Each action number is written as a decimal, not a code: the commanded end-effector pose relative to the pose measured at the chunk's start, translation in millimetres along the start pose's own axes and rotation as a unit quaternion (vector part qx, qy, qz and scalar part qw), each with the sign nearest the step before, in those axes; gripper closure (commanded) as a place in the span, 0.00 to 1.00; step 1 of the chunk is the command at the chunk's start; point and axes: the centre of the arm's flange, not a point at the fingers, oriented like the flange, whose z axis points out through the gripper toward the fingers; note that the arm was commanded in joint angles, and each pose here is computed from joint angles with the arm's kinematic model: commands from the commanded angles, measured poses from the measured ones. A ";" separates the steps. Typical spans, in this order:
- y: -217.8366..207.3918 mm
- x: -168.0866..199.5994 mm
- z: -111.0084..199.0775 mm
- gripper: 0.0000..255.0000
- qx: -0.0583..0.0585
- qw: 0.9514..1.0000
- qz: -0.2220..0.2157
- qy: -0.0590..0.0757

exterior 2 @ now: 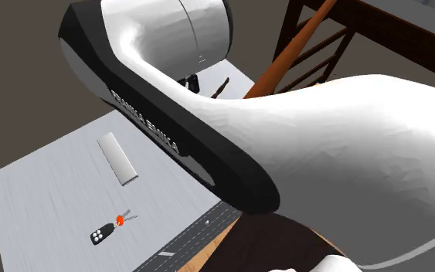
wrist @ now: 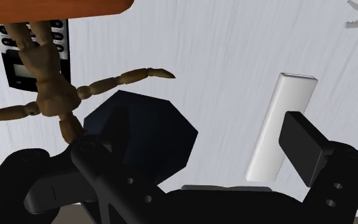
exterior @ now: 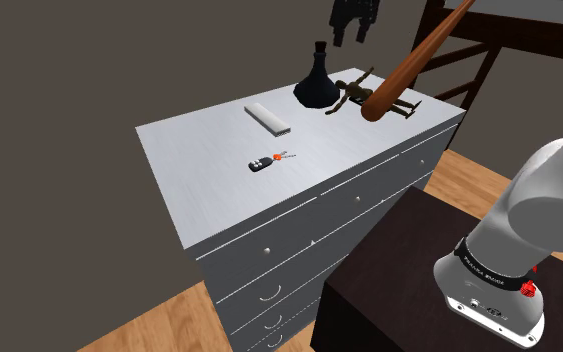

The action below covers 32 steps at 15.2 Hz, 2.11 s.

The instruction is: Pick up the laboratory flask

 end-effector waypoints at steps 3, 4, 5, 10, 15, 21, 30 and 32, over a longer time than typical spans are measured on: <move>16.9 51.0 6.9 0.00 -0.003 1.000 0.005 -0.008; 21.6 63.7 8.9 0.00 -0.004 1.000 0.006 -0.010; 26.3 76.4 11.1 0.00 -0.004 1.000 0.007 -0.012; 50.4 139.4 22.2 0.00 -0.008 1.000 0.013 -0.021; 60.0 160.8 42.2 0.00 -0.009 1.000 0.015 -0.025; 61.5 159.8 66.3 0.00 -0.009 1.000 0.015 -0.025; 61.5 159.8 66.4 1.00 -0.009 1.000 0.015 -0.025; 61.1 160.0 61.0 1.00 -0.009 1.000 0.015 -0.025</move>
